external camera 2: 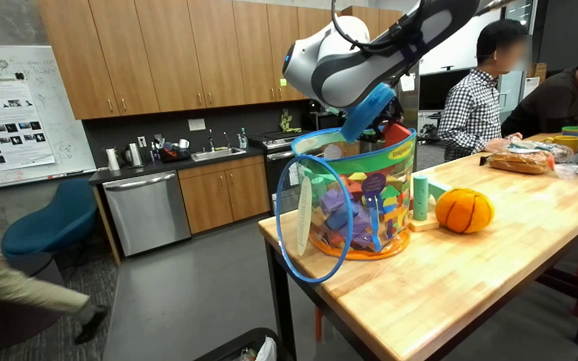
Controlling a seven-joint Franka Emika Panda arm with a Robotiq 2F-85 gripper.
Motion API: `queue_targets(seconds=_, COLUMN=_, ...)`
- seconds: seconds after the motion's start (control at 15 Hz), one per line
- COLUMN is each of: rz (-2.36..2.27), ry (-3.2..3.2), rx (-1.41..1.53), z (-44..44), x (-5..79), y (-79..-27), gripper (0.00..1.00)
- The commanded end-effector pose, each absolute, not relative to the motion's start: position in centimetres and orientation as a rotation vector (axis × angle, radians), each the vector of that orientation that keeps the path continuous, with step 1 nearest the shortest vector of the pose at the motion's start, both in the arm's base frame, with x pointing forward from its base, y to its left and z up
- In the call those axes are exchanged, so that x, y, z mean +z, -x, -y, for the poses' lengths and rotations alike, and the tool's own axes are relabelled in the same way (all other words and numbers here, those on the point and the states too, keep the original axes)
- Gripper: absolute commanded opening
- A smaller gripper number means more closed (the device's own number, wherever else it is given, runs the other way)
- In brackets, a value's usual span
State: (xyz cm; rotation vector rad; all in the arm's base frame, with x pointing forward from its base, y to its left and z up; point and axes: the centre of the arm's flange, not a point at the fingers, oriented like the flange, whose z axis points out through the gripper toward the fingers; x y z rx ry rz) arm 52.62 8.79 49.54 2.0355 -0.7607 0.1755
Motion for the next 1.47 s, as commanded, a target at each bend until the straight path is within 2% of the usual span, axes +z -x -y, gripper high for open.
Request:
queue_targets(seconds=0.0, rz=0.695, ry=-2.032, rx=0.173, z=-8.7, x=53.6, y=-49.6, gripper=0.19)
queue_targets(seconds=0.67, rz=0.798, ry=-1.924, rx=0.31, z=-7.0, x=64.5, y=-43.2, gripper=0.19)
queue_targets(seconds=1.0, rz=0.966, ry=-1.865, rx=0.324, z=-5.0, x=65.9, y=-41.7, gripper=0.19)
queue_targets(seconds=1.4, rz=1.069, ry=-1.818, rx=0.184, z=2.5, x=64.6, y=-42.6, gripper=0.19)
